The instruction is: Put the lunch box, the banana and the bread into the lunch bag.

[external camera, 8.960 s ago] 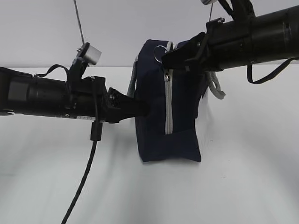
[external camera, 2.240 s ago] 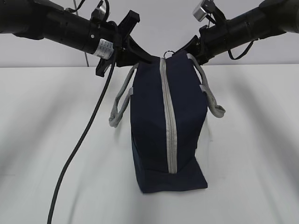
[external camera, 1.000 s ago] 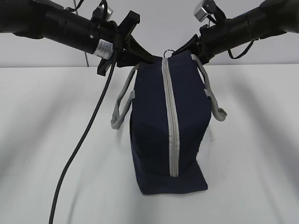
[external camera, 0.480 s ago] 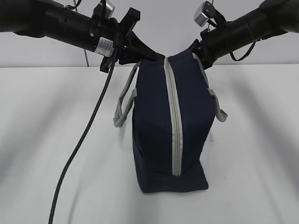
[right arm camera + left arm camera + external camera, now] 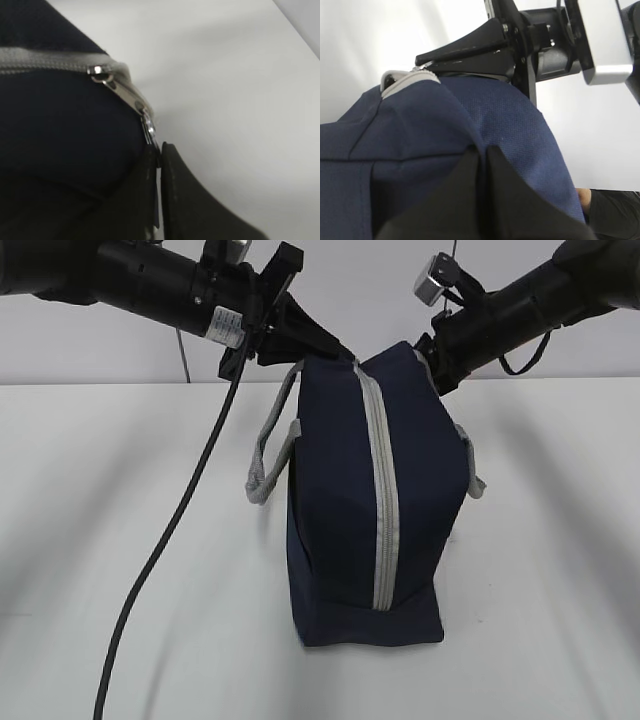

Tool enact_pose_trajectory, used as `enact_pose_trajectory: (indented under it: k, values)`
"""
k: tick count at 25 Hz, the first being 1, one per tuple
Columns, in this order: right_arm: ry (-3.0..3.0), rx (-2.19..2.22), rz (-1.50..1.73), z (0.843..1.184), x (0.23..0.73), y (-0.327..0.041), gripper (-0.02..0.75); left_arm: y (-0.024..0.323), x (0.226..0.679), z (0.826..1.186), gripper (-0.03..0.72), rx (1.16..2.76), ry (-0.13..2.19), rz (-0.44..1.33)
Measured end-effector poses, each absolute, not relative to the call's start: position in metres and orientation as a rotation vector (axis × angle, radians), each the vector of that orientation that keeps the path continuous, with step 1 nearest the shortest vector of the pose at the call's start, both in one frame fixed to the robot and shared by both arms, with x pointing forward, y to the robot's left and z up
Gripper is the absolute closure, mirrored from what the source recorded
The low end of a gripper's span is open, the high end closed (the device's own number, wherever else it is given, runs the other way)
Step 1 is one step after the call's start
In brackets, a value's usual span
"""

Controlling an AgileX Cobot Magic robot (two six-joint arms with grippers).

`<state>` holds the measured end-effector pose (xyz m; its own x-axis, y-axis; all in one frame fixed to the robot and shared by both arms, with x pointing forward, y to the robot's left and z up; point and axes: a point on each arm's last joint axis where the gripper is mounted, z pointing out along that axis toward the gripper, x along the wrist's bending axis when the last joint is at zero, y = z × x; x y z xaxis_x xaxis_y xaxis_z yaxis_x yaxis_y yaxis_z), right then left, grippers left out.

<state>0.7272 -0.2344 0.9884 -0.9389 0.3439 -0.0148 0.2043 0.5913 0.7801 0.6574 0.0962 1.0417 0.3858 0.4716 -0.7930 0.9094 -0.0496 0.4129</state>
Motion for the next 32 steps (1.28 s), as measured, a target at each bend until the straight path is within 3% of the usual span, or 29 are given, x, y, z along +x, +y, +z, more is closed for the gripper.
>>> enact_pose_trajectory:
  k: [7, 9, 11, 15, 17, 20, 26, 32]
  values:
    - [2.626, 0.525, 1.334, 0.991, 0.728, -0.232, 0.734, 0.096, 0.656, 1.041, 0.682, 1.696, 1.225, -0.572]
    - [2.613, 0.537, 1.374, 0.993, 0.728, -0.231, 0.694, 0.096, 0.656, 1.042, 0.653, 1.704, 1.22, -0.573]
    - [2.589, 0.571, 1.428, 0.996, 0.728, -0.23, 0.541, 0.096, 0.656, 1.043, 0.571, 1.717, 1.213, -0.569]
    - [2.538, 0.673, 1.521, 1.0, 0.73, -0.233, 0.197, 0.097, 0.655, 1.044, 0.284, 1.738, 1.205, -0.563]
    - [2.52, 0.718, 1.55, 1.001, 0.731, -0.235, 0.133, 0.098, 0.655, 1.043, 0.183, 1.748, 1.206, -0.556]
    - [2.467, 0.878, 1.641, 1.005, 0.733, -0.243, 0.115, 0.104, 0.657, 1.043, 0.134, 1.752, 1.217, -0.543]
    - [2.394, 1.312, 1.736, 1.009, 0.732, -0.273, 0.142, 0.125, 0.657, 1.055, 0.12, 1.795, 1.266, -0.457]
    - [2.374, 1.639, 1.555, 1.03, 0.72, -0.289, 0.154, 0.145, 0.647, 1.068, 0.12, 1.941, 1.442, -0.256]
